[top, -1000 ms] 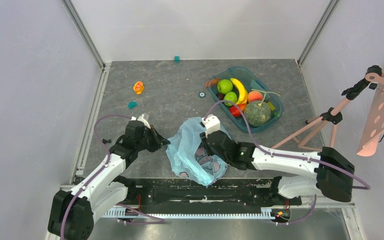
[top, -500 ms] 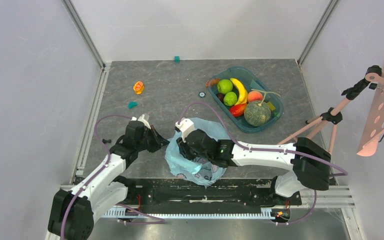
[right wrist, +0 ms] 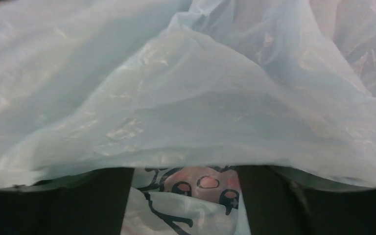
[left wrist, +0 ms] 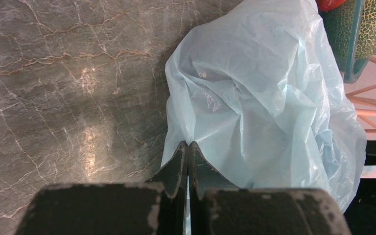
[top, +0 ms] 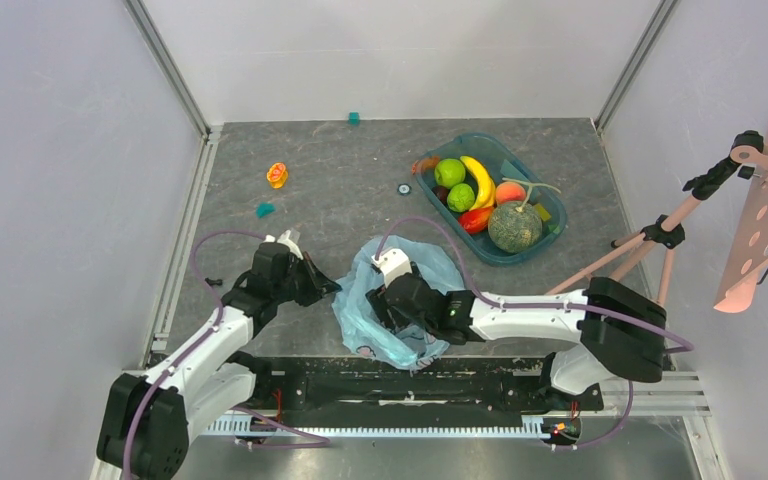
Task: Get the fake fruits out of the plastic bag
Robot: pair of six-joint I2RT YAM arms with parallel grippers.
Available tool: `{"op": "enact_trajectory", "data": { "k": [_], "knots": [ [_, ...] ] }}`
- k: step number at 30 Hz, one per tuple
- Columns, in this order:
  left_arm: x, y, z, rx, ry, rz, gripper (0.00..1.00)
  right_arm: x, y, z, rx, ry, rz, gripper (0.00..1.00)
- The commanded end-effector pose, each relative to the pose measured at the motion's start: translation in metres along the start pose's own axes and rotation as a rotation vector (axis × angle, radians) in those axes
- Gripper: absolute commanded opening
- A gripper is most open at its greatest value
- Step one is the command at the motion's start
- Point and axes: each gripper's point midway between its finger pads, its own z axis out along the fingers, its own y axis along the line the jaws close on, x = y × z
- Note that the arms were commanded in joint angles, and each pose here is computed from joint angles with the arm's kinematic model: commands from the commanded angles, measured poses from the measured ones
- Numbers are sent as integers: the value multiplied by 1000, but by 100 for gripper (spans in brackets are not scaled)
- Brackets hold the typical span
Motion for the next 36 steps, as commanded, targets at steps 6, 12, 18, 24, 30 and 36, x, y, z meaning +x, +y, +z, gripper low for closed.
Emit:
{"op": "enact_trajectory", "data": {
  "k": [6, 12, 18, 24, 30, 36],
  "knots": [
    [0, -8, 4, 65, 13, 70, 2, -38, -6, 19, 66, -178, 1, 95],
    [5, -8, 6, 78, 39, 70, 2, -57, -20, 40, 124, -224, -50, 98],
    [6, -9, 7, 88, 46, 69, 2, -71, -33, 54, 174, -253, -127, 98],
    [8, -10, 8, 97, 51, 66, 2, -72, -41, 71, 167, -244, -166, 98],
    [10, -9, 7, 101, 58, 61, 2, -61, -48, 100, 182, -169, -167, 98],
    [13, -9, 5, 105, 59, 59, 2, -50, -51, 118, 187, -113, -176, 98]
  ]
}}
